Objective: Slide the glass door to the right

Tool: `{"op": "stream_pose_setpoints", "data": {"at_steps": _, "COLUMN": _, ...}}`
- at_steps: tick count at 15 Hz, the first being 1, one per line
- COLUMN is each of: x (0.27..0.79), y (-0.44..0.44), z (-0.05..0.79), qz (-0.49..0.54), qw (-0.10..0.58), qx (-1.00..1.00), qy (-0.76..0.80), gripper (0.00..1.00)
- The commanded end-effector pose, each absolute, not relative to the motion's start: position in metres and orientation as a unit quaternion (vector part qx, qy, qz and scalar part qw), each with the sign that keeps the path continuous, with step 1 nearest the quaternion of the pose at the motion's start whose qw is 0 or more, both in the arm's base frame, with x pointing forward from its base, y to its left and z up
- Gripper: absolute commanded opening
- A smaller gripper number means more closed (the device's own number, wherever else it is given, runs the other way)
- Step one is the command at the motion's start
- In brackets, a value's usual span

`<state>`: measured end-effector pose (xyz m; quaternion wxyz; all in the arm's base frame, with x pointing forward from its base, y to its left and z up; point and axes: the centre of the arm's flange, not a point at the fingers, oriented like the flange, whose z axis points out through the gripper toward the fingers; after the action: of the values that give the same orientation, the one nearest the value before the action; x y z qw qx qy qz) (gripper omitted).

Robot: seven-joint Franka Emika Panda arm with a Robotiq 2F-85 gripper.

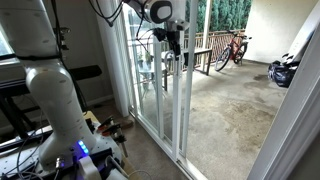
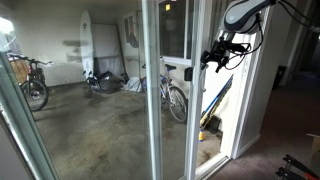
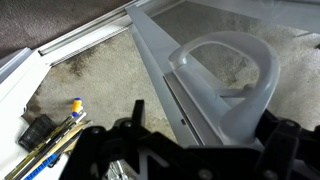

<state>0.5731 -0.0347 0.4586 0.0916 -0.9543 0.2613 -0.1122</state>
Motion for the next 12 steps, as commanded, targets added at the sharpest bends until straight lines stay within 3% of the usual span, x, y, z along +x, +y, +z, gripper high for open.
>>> {"op": "stream_pose_setpoints", "data": {"at_steps": 1, "x": 0.568, "y": -0.097, "z": 0.459, "qz": -0.097, "qw": 0.088, "qx": -0.950, "qy": 0.283, "gripper": 1.00}}
{"op": "stream_pose_setpoints", "data": {"at_steps": 6, "x": 0.560, "y": -0.134, "z": 0.463, "qz": -0.071, "qw": 0.114, "qx": -0.942, "qy": 0.307, "gripper": 1.00}}
{"op": "stream_pose_setpoints", "data": {"at_steps": 12, "x": 0.553, "y": -0.176, "z": 0.459, "qz": -0.054, "qw": 0.086, "qx": -0.939, "qy": 0.329, "gripper": 1.00}}
